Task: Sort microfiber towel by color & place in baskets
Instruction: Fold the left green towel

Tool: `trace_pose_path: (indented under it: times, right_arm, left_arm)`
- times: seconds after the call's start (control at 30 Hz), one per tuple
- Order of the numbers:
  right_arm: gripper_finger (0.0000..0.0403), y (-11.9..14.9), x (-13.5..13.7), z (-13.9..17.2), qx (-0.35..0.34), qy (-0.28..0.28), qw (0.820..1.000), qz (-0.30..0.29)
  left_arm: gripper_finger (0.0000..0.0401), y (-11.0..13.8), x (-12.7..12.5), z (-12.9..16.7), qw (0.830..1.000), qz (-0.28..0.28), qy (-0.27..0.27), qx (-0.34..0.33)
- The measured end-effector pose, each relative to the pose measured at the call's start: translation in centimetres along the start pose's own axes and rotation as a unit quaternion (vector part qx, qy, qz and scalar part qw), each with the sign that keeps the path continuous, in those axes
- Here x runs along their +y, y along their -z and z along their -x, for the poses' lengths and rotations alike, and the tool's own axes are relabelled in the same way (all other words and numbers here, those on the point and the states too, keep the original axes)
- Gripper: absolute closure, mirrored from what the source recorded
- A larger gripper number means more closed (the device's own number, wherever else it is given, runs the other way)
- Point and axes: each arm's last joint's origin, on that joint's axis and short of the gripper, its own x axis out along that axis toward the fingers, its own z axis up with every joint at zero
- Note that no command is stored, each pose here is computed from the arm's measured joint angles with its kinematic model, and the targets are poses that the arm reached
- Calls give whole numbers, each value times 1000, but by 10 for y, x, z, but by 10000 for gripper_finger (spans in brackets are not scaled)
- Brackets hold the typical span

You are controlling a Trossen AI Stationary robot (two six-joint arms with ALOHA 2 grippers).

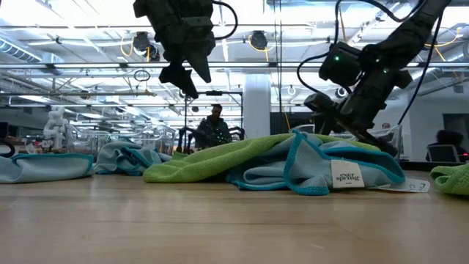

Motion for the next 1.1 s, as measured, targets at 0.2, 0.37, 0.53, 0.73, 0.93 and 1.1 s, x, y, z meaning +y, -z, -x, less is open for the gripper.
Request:
trace_pose_path:
  times: [0.2,0.37,0.53,0.73,0.93,1.1]
  right_arm:
    - [137,0,-4,-4,-13,-33,999,-6]
    - [176,-2,-3,-14,-15,-49,999,-5]
    - [211,-8,-5,-26,-6,-64,998,-9]
    - [284,-12,-9,-31,-3,-58,998,-10]
    - [390,-12,-11,-33,-9,-52,999,-3]
    - [393,-13,-4,-24,-30,-71,997,24]
  left_arm:
    - [93,-1,1,0,1000,-16,-14,-6]
    - [93,-1,1,0,1000,-25,-16,-8]
    - [93,-2,1,0,999,-31,-23,-16]
    - [93,-10,0,1,996,-55,-31,-57]
    - [93,-22,3,-4,992,-62,-33,-106]
    - [93,-36,4,-20,992,-44,43,-108]
